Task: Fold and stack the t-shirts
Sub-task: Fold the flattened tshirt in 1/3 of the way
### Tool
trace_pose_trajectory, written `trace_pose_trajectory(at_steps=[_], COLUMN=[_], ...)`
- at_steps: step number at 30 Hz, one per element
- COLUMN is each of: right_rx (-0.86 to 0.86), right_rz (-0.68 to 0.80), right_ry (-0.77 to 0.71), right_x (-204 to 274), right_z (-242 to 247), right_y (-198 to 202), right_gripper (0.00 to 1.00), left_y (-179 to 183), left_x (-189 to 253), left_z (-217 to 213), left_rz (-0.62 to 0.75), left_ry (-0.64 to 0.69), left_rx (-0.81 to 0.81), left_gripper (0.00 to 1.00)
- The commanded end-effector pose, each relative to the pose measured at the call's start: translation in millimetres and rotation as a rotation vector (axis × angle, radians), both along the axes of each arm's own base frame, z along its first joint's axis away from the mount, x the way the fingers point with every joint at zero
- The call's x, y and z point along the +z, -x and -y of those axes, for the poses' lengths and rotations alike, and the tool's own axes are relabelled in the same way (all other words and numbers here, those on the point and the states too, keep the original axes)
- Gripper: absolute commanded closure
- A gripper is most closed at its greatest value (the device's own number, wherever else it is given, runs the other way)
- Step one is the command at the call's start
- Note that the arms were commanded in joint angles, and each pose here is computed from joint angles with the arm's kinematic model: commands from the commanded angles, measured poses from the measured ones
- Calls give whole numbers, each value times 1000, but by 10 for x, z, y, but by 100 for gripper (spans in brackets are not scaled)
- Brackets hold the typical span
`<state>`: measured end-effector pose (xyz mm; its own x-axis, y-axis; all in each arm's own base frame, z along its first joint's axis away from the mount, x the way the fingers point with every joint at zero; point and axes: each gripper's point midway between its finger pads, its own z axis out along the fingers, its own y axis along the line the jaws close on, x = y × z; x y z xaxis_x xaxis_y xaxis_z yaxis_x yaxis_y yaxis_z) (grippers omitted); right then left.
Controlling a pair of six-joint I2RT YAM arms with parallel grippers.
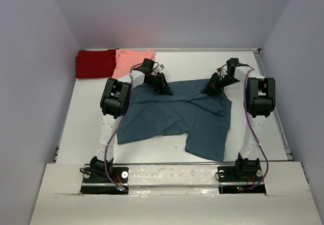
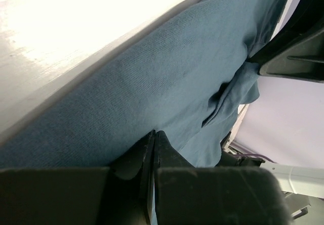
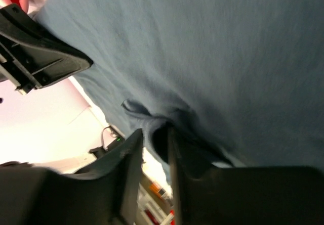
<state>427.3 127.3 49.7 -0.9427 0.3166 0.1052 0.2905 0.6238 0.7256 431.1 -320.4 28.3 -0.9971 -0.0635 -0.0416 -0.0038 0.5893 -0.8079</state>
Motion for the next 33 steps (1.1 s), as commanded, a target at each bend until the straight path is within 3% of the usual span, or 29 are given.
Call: trace_pose_trajectory(at_steps=[1,16,33], right_rx=[-8,65,284], right_rz=[-8,-216,-436], right_ry=[-58,-120,-193], right_x=[381,641,564], right_z=[-47,-215,-1105], right_y=[105,778,1623], right_gripper=[65,54,55], left_y=[33,-17,53], left_x=[-106,-136,-216], left_z=[-20,23,-4], left_rz=[-32,-39,-53], left_ry=[-34,-31,-48], left_rx=[-4,-6,-23], left_gripper=[89,90,91])
